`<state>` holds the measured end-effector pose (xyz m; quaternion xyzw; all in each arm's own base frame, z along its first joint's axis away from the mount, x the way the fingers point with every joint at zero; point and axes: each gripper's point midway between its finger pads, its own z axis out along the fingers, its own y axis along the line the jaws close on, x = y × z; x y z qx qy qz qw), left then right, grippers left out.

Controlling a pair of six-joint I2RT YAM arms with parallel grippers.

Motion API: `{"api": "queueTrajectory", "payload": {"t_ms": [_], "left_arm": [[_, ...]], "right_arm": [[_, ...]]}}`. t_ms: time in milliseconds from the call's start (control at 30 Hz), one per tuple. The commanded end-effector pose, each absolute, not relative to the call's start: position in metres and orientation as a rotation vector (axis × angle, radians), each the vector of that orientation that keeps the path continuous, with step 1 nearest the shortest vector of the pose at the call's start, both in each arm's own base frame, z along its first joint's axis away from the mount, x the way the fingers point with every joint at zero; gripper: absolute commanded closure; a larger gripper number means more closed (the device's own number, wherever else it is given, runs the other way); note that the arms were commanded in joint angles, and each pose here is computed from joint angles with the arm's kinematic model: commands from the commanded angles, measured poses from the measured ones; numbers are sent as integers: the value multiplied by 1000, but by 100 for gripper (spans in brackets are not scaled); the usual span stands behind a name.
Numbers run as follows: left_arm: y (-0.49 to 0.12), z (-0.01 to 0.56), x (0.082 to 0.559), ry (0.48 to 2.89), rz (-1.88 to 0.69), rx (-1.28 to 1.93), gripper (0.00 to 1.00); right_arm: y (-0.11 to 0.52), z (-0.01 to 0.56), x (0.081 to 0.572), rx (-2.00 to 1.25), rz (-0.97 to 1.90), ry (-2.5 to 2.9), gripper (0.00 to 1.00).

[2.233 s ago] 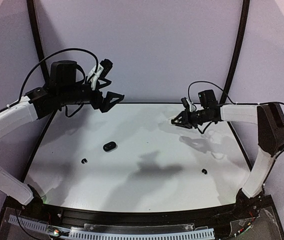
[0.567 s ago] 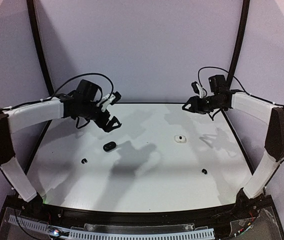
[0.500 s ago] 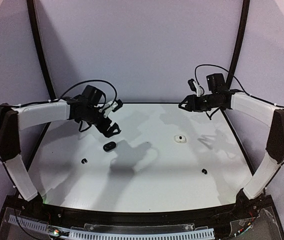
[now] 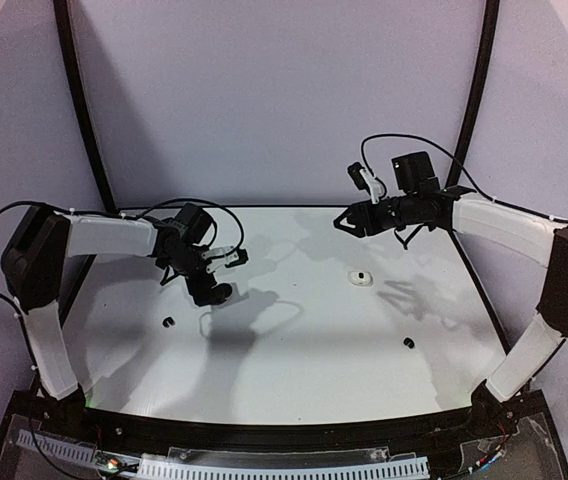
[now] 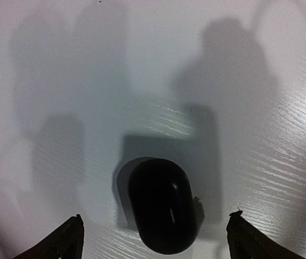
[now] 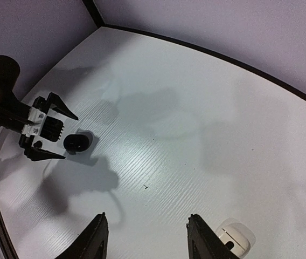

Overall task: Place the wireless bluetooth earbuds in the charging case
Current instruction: Pick up the charging case from the center of the board.

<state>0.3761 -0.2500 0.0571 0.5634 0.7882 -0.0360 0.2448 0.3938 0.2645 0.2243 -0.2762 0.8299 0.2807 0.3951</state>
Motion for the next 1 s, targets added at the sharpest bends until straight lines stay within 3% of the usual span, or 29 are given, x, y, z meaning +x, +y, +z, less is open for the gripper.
{"api": "queueTrajectory", "payload": {"t_ms": [0,167,267,333,433,533,600,800,967], "left_arm": [[-243,40,381,2143,-44,1568,9],[-243,32,382,2164,-47,1558,19],[-241,25,378,2186,-65,1567,32],[-241,22,375,2194,-87,1571,36],[-241,20,375,2204,-101,1572,49],[-244,25,373,2216,-133,1569,69],[-250,34,373,2218,-179,1567,76],[-293,123,347,2091,-586,1568,84],[-320,247,333,1843,-848,1355,88]], "right_arm": [[267,237,395,-716,674,2047,50],[272,236,393,-743,662,2052,51],[278,237,390,-762,658,2045,50],[278,237,390,-766,650,2044,50],[280,239,390,-770,641,2043,50],[282,245,389,-779,649,2029,50],[285,251,387,-788,667,2010,50],[318,318,340,-1001,814,1607,48],[319,361,346,-819,931,1599,47]]}}
